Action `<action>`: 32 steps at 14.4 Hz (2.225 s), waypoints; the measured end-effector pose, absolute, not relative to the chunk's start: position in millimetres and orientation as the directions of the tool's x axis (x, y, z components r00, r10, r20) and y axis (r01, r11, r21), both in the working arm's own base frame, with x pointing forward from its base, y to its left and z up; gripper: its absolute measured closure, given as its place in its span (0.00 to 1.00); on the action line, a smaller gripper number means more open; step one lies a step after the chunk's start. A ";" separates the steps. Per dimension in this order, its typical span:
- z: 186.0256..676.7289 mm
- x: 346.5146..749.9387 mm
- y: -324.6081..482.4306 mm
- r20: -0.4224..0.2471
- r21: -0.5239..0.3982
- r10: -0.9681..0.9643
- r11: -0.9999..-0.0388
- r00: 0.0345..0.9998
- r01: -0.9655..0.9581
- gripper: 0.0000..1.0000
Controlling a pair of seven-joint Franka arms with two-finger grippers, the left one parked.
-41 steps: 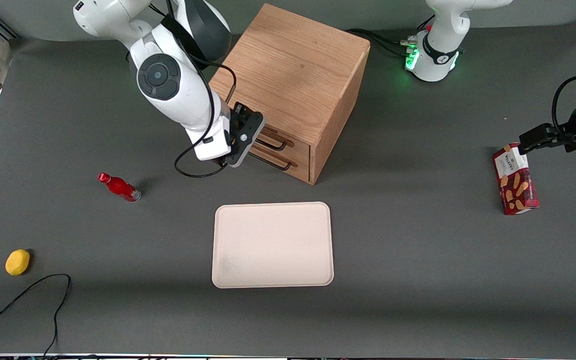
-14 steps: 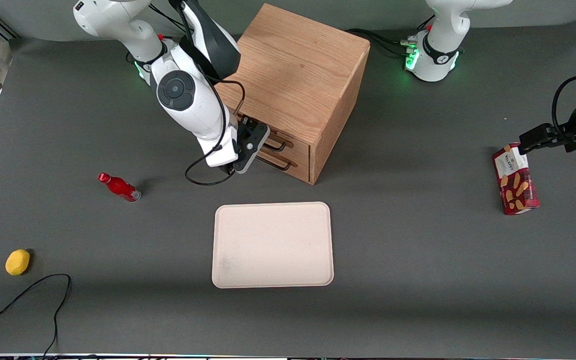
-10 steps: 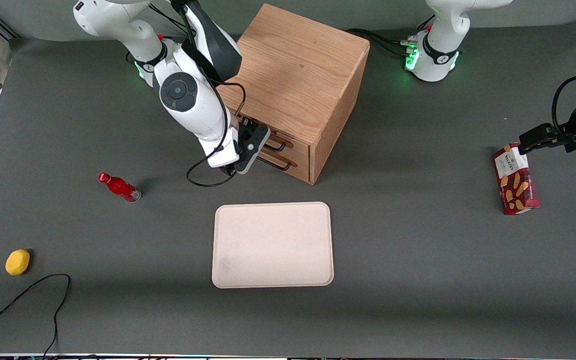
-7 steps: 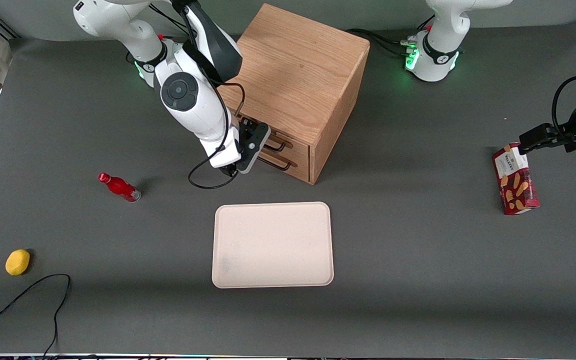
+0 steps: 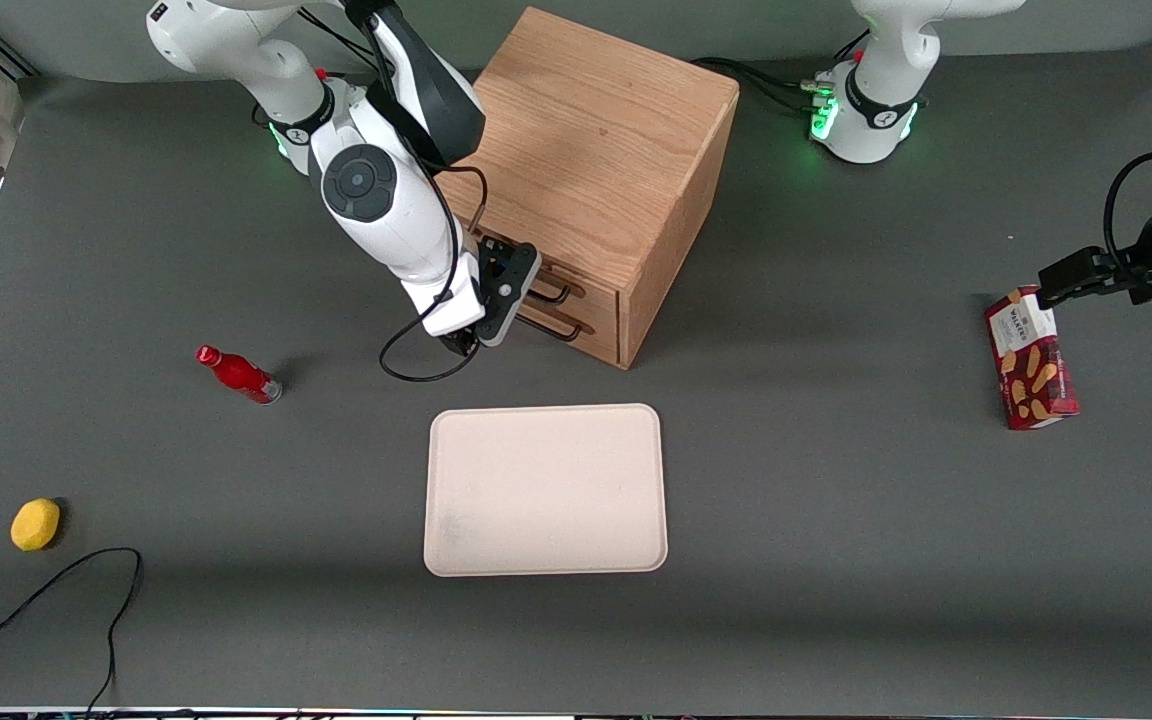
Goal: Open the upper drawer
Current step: 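Pull the upper drawer handle outward with the right gripper, then keep pulling the upper drawer out further with the right gripper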
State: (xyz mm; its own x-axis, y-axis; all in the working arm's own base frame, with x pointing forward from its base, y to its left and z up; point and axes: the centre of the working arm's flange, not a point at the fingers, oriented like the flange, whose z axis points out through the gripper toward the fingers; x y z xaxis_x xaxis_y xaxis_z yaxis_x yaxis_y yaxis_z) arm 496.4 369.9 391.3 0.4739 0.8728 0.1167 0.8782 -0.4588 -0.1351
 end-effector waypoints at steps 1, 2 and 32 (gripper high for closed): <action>391.3 496.5 369.9 0.117 -0.135 0.873 -0.459 0.474 0.878 0.00; 391.3 496.7 369.6 0.117 -0.135 0.873 -0.459 0.474 0.878 0.00; 388.6 568.5 312.8 0.123 -0.124 0.798 -0.578 0.590 0.807 0.00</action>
